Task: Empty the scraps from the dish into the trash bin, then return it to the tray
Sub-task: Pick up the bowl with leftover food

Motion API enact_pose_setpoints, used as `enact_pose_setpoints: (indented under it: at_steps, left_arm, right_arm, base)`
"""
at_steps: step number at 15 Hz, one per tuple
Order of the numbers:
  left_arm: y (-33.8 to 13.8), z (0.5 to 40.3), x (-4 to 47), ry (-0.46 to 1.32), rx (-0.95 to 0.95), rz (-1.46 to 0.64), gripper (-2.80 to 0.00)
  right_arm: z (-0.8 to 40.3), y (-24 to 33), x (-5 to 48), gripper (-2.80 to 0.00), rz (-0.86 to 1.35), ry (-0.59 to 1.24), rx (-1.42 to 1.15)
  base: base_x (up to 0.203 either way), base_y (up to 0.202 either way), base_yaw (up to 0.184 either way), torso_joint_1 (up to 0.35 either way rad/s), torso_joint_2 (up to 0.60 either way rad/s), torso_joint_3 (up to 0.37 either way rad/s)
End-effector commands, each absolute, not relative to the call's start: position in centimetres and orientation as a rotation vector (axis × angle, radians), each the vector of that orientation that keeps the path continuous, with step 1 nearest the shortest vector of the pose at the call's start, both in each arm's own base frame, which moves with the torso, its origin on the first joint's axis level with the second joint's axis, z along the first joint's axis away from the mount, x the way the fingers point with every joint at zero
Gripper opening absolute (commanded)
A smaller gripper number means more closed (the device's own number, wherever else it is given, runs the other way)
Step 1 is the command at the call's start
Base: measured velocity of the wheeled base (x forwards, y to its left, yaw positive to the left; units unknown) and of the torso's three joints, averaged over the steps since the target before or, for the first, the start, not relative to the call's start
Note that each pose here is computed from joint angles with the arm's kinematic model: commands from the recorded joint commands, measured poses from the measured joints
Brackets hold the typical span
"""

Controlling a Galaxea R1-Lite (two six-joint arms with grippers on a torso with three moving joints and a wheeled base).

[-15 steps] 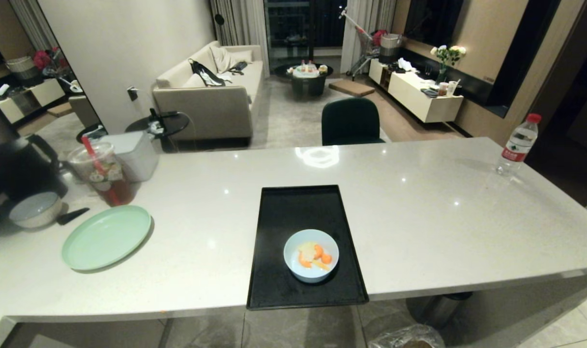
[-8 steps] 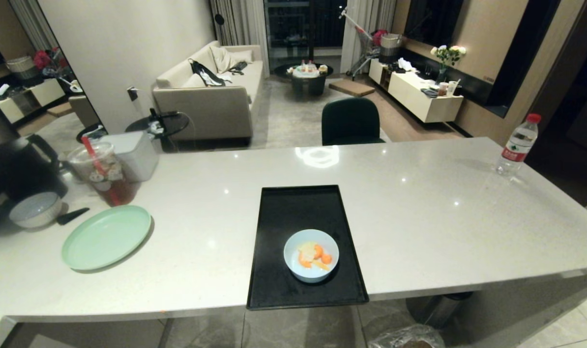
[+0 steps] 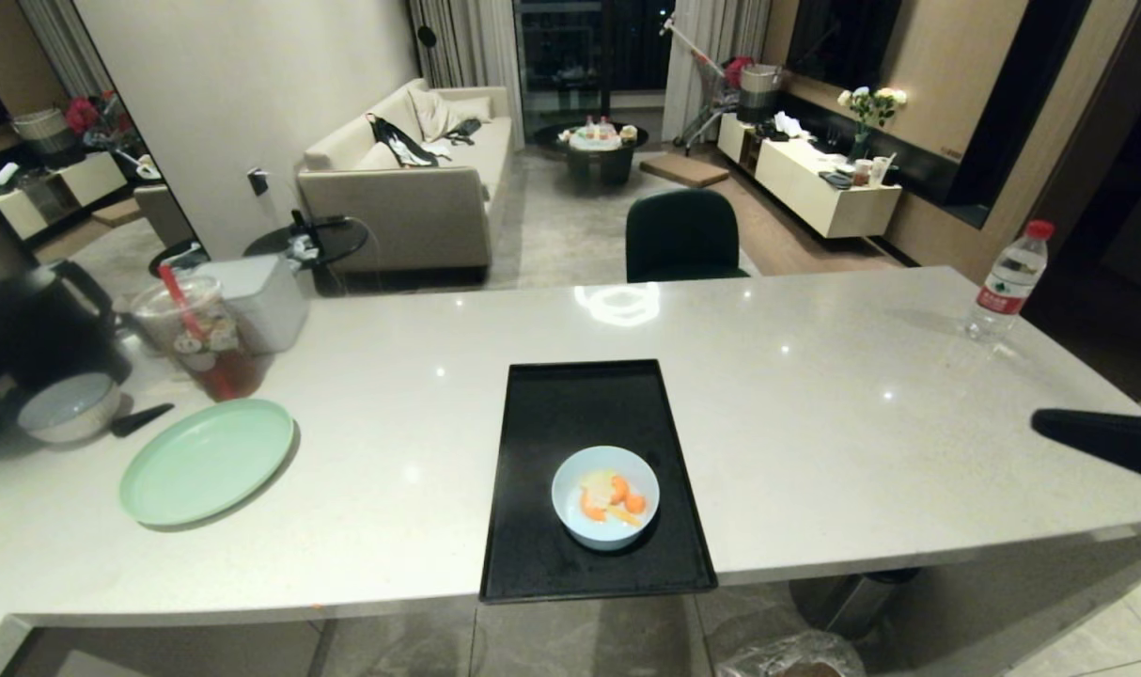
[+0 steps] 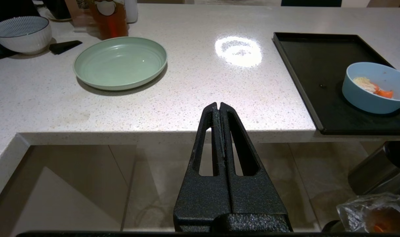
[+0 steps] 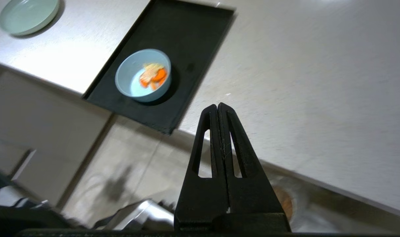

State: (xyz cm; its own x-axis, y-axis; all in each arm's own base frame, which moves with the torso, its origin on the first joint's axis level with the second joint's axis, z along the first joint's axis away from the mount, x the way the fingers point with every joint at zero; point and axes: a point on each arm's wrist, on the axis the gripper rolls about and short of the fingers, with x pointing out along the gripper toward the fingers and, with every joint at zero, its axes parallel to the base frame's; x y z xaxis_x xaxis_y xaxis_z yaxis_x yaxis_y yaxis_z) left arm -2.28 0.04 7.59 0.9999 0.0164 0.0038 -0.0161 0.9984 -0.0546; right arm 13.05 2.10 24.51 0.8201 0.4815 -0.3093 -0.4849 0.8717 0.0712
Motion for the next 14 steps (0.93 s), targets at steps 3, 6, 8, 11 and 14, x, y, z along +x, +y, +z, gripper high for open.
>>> enact_pose_setpoints:
  at_steps: [3, 6, 8, 11, 14]
  left_arm:
    - [0.0, 7.6, -2.3, -0.004, -0.055, 0.017, -2.80]
    - [0.0, 7.6, -2.3, -0.004, -0.055, 0.017, -2.80]
    - [0.0, 7.6, -2.3, -0.004, -0.055, 0.017, -2.80]
    - [0.0, 7.6, -2.3, -0.004, -0.055, 0.017, -2.80]
    - [0.0, 7.6, -2.3, -0.004, -0.055, 0.017, -2.80]
  right_arm:
    - [22.9, 6.3, 20.6, -2.80, 0.569, 0.584, 0.100]
    - [22.1, 9.7, 24.3, -2.80, 0.509, 0.688, 0.189]
    - [21.8, 12.0, 25.4, -2.80, 0.518, 0.740, 0.243]
    - [21.8, 14.4, 25.1, -2.80, 0.544, 0.853, 0.270]
    - [21.4, 17.0, 25.4, 0.00, 0.548, 0.926, 0.327]
  base:
    - [0.000, 0.000, 0.000, 0.000, 0.00, 0.000]
    - [0.000, 0.000, 0.000, 0.000, 0.00, 0.000]
    - [0.000, 0.000, 0.000, 0.000, 0.00, 0.000]
    - [0.000, 0.000, 0.000, 0.009, 0.00, 0.002]
    - [0.000, 0.000, 0.000, 0.000, 0.00, 0.000]
